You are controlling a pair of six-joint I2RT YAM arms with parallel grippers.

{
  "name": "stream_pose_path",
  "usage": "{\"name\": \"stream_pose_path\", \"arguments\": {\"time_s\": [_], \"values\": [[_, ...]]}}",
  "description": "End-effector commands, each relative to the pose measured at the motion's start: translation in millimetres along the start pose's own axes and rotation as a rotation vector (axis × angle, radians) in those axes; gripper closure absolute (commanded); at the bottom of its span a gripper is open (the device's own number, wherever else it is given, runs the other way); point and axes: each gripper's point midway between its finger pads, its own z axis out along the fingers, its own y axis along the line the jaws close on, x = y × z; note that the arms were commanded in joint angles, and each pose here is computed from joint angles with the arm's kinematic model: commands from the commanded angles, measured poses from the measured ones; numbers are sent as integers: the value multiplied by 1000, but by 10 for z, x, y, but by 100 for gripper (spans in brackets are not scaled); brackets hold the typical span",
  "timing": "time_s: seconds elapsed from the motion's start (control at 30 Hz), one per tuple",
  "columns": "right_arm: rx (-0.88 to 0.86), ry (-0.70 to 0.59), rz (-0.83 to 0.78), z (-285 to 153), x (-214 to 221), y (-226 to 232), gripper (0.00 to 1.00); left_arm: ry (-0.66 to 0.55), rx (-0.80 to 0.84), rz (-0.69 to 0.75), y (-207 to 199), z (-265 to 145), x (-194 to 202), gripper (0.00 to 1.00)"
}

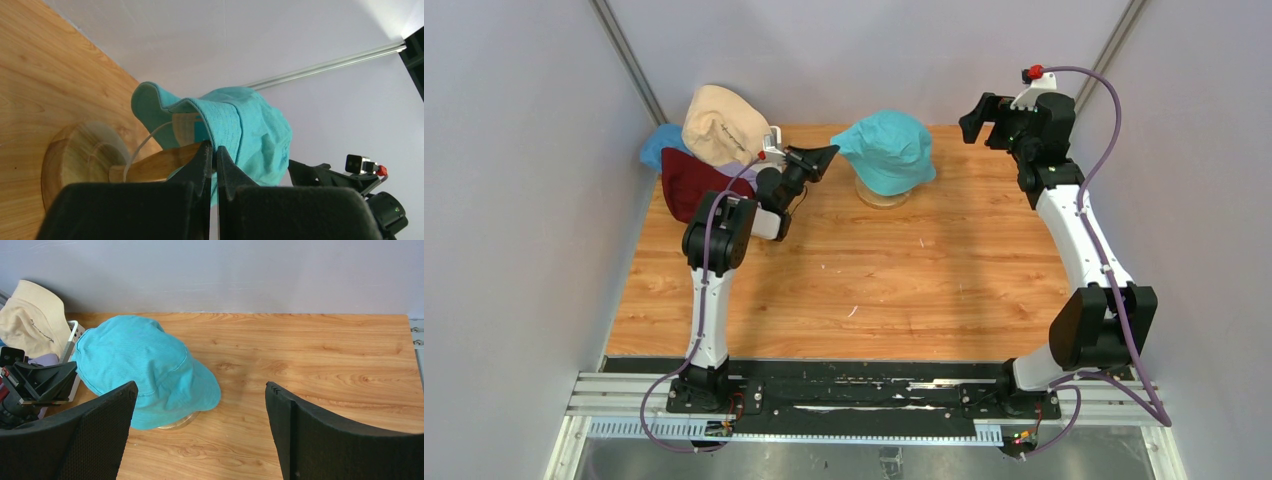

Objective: Stack the hats

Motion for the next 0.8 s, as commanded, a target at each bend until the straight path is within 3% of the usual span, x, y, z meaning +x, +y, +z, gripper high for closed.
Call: {"name": "stream_pose_path", "arguments": {"time_s": [0.0, 0.77], "values": [[-7, -7, 12, 18, 9, -38, 3, 15, 27, 9, 17, -62, 43, 100], [-7, -8, 11, 7, 9, -31, 3, 15, -73, -7, 486, -159, 107, 100]]}}
